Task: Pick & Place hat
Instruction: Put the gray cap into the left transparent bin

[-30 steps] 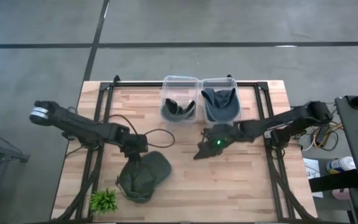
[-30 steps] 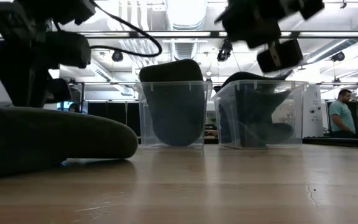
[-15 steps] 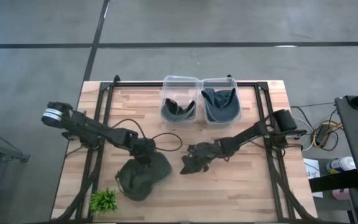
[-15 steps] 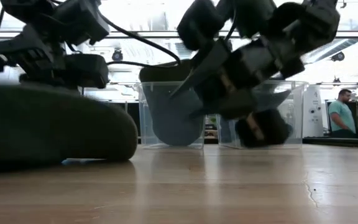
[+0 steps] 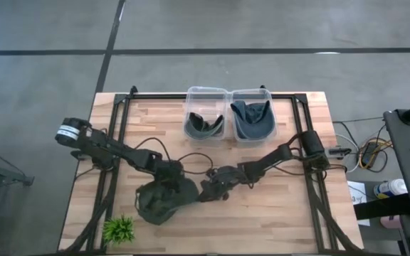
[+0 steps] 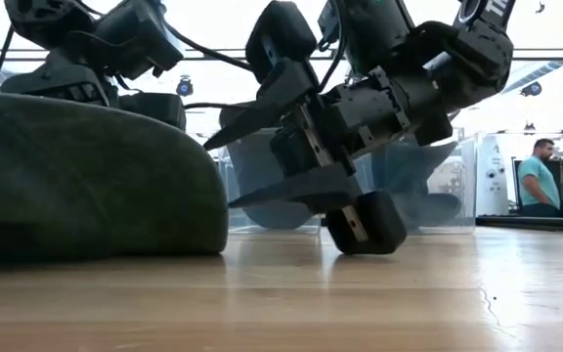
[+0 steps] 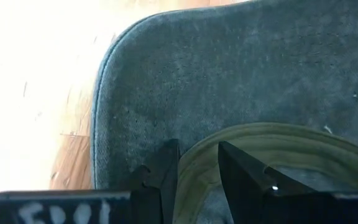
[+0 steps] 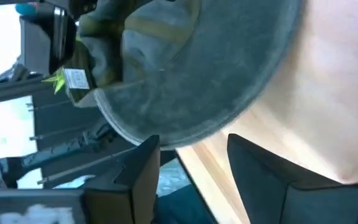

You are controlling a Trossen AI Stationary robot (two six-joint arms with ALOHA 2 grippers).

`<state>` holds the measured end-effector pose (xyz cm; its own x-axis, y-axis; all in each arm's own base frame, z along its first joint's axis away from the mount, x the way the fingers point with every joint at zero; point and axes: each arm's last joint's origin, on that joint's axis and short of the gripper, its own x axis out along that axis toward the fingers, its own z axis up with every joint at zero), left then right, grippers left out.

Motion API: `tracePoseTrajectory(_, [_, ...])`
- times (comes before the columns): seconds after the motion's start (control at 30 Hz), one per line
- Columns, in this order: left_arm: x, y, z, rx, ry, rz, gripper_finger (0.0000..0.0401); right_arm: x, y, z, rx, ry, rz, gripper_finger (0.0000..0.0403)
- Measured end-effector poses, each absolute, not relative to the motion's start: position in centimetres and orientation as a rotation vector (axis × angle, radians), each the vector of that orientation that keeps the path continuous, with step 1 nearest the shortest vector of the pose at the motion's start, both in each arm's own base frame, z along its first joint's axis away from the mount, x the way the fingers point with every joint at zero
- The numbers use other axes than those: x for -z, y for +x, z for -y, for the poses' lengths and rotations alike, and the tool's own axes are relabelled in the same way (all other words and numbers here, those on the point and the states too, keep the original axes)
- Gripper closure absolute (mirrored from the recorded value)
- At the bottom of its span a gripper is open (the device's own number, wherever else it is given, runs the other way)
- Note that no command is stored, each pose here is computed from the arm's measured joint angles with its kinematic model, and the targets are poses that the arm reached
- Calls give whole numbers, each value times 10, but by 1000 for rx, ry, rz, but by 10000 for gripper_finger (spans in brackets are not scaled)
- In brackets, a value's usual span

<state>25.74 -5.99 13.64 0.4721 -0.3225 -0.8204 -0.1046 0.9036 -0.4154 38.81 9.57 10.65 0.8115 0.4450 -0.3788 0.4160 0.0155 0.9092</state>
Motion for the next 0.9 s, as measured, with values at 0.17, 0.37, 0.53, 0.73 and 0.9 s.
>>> tracePoseTrajectory(0.17, [-136, 258, 59, 135, -441, -1078, 284, -105, 382, -93, -23, 1666, -757, 214])
tracePoseTrajectory(0.37, [-138, 261, 60, 115, -471, -1035, 284, -104, 383, -92, 20, 1743, -753, 215])
tracePoseTrajectory(0.53, [-142, 266, 59, 78, -454, -997, 284, -104, 385, -90, 40, 1753, -744, 215])
tracePoseTrajectory(0.73, [-151, 275, 60, 84, -458, -900, 284, -103, 385, -88, 107, 1767, -689, 216])
tracePoseTrajectory(0.9, [-152, 276, 60, 77, -476, -896, 284, -102, 385, -88, 148, 1774, -676, 216])
